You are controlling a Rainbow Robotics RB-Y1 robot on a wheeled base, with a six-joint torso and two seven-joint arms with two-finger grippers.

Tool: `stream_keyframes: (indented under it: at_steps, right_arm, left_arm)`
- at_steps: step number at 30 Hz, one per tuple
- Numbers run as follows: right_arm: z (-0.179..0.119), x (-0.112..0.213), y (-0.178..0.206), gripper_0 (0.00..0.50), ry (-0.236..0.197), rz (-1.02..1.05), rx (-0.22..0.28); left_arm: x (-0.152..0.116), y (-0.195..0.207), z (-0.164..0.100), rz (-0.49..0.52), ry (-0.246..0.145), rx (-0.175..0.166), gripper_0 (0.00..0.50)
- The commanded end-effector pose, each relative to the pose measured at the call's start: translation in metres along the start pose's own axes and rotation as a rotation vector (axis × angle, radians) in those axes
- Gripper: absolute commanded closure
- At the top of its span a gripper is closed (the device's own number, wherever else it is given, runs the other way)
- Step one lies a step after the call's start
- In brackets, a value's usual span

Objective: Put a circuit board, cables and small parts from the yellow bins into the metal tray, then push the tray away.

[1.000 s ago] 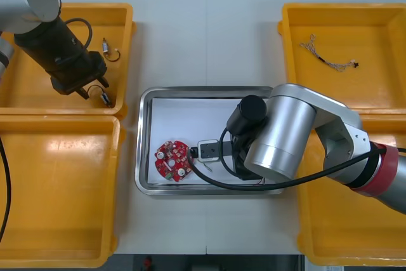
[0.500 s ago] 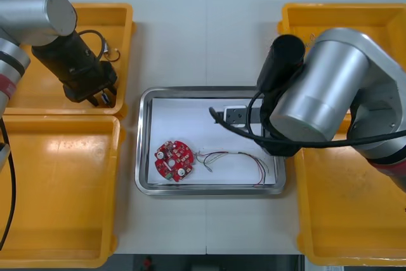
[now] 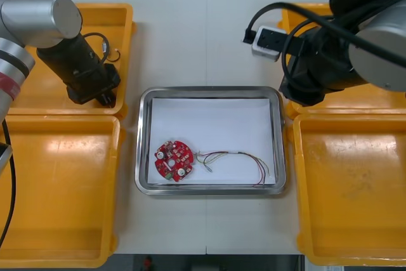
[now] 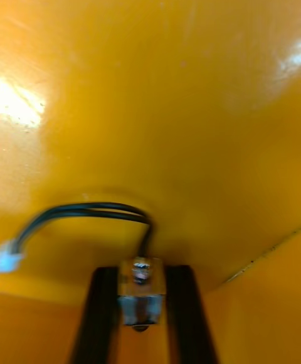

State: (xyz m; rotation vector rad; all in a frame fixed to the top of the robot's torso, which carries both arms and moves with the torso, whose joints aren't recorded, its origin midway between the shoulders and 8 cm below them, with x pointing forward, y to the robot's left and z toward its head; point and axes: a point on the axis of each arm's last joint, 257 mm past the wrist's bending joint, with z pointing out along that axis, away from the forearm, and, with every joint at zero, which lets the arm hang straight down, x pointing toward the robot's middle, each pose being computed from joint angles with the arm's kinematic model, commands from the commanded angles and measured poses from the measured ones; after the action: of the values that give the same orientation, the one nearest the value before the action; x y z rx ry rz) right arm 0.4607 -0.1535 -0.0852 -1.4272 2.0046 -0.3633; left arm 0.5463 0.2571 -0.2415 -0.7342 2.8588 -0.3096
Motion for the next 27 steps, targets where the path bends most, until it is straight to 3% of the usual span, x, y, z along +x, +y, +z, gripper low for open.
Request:
stream_keyframes:
  at_steps: [1, 9, 12, 15, 18, 24, 27]
  right_arm:
    - [-0.027, 0.013, -0.042, 0.0, -0.005, 0.051, 0.1]
    - [-0.031, 0.062, -0.079, 0.0, 0.08, 0.273, 0.145]
    - [-0.034, 0.083, -0.095, 0.0, 0.113, 0.387, 0.172]
    - [-0.035, 0.099, -0.105, 0.0, 0.133, 0.473, 0.181]
    - [-0.032, 0.121, -0.114, 0.0, 0.16, 0.579, 0.169]
    - [-0.025, 0.158, -0.12, 0.0, 0.238, 0.641, 0.138]
    - [-0.022, 0.173, -0.119, 0.0, 0.271, 0.653, 0.107]
  left_arm:
    - [-0.006, -0.028, -0.016, 0.129, -0.029, 0.04, 0.5]
    - [-0.016, -0.024, -0.031, 0.117, -0.041, 0.066, 0.5]
    - [-0.027, -0.023, -0.052, 0.107, -0.061, 0.078, 0.498]
    - [-0.032, -0.019, -0.069, 0.101, -0.068, 0.067, 0.498]
    - [-0.038, -0.017, -0.096, 0.115, -0.1, 0.035, 0.499]
    - [-0.042, -0.019, -0.133, 0.135, -0.154, 0.038, 0.497]
    - [-0.037, -0.023, -0.148, 0.166, -0.178, 0.022, 0.499]
